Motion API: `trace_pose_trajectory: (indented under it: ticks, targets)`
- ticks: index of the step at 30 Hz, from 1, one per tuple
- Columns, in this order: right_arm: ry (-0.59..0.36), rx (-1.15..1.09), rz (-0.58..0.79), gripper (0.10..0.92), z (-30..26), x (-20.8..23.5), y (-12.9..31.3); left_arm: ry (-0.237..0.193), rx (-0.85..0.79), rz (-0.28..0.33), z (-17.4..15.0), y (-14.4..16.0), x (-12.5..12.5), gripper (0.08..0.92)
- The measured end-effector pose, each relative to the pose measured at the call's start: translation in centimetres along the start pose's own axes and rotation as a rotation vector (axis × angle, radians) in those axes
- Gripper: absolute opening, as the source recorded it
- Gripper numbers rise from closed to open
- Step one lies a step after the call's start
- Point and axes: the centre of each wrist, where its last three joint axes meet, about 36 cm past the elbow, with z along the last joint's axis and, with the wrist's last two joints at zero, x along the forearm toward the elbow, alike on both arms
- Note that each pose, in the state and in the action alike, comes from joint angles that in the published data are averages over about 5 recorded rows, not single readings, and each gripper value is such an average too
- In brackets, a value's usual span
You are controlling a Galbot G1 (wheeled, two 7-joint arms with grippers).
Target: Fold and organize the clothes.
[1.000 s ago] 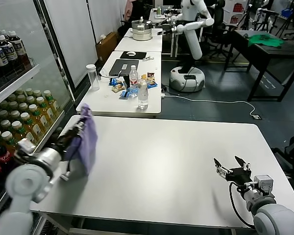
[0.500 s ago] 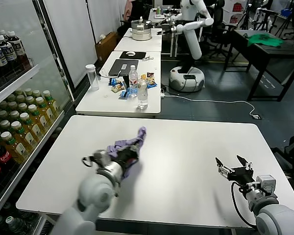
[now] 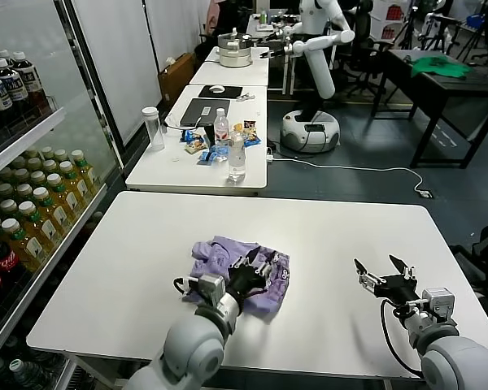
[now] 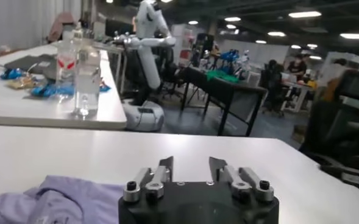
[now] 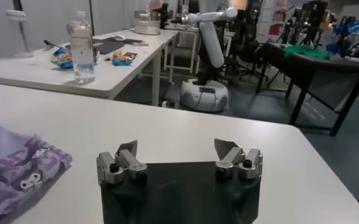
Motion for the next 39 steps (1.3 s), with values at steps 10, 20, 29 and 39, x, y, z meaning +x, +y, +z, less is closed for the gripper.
trace_pose_trajectory:
  ticks: [10,20,29,39]
  targets:
    - [-0.006,-0.043,-0.057,0.823,1.2,-2.0,3.6,-0.037,-0.059,-0.164,1.9,3.1,3.8,0.781]
    - [0.065,-0.115,-0.125,0.823,3.9,-6.7,10.0,-0.056,-0.106,-0.36,3.4,7.3,6.7,0.823]
    - [0.126,-0.136,-0.166,0.822,5.4,-9.7,14.6,-0.061,-0.125,-0.427,4.0,8.4,7.9,0.823]
    - [0.15,-0.126,-0.188,0.63,5.8,-11.4,16.3,-0.067,-0.136,-0.447,4.1,8.7,8.4,0.823]
